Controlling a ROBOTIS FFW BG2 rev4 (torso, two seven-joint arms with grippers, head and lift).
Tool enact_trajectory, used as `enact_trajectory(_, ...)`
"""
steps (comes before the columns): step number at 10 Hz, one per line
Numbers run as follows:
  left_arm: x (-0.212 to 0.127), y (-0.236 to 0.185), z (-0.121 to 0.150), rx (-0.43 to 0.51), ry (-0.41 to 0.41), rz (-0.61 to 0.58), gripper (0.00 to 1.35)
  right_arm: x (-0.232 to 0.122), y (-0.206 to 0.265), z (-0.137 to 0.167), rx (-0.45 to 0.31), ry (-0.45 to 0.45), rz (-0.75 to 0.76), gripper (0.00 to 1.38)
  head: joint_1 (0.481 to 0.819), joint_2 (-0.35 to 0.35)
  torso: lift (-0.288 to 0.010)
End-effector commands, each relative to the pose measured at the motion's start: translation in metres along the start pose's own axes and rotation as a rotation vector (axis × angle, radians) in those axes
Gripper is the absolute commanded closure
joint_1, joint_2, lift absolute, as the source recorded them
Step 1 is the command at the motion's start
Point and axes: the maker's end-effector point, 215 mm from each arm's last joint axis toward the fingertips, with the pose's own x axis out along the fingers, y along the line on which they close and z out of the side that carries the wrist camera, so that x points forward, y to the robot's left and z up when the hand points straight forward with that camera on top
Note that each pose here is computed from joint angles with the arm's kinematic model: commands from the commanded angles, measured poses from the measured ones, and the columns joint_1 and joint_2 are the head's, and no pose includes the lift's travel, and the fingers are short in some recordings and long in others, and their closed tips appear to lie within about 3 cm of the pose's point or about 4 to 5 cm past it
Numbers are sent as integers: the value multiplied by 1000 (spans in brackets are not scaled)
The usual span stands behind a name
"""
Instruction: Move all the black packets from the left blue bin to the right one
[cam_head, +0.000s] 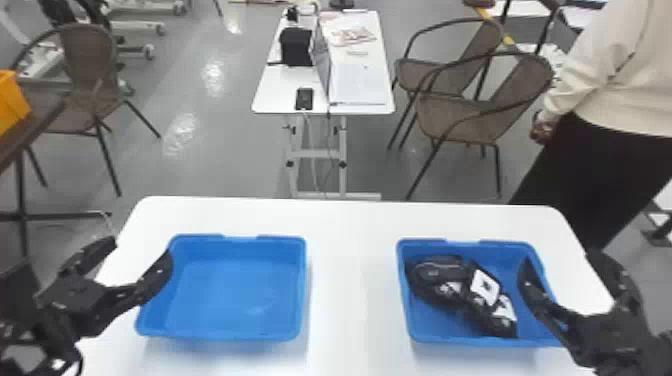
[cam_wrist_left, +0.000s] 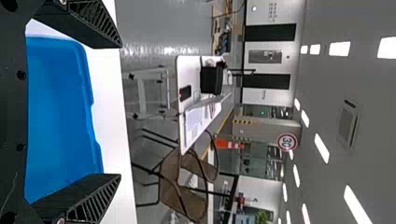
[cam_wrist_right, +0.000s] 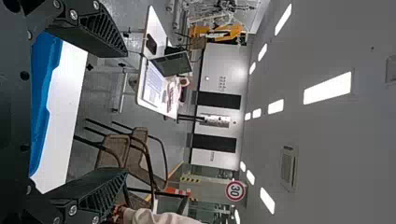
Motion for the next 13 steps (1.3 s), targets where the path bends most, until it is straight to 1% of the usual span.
enact_trajectory(1,-40,18,-14,84,42,45,-2,-19,14,-14,12,30,2,157,695,11,0)
enact_trajectory(2,-42,4,-6,134,14,25,53,-38,16,-28,37,66,-17,157,695,49,0)
enact_trajectory(3,-23,-20,3,115,-14,-25,140,-53,12,-39,79,74,-52,159,695,63,0)
enact_trajectory(4,3,-48,16,117,-40,-72,176,-57,2,-42,112,52,-93,159,695,39,0)
enact_trajectory(5,9,-72,14,70,-66,-72,177,-63,-2,-36,109,45,-99,159,695,11,0)
enact_trajectory(6,-2,-80,-2,-16,-73,-30,177,-68,0,-45,118,63,-101,159,695,-39,0)
enact_trajectory(7,-2,-91,-11,-15,-52,-44,177,-76,-8,-45,94,73,-108,159,695,-71,0)
enact_trajectory(9,7,-104,-12,-3,-41,-67,177,-79,-13,-47,90,80,-114,165,695,-126,0)
enact_trajectory(11,2,-111,-24,-39,-27,-53,177,-74,-7,-44,89,75,-91,170,695,-153,0)
enact_trajectory(13,2,-119,-29,-46,-18,-57,177,-73,1,-43,87,81,-70,174,695,-155,0)
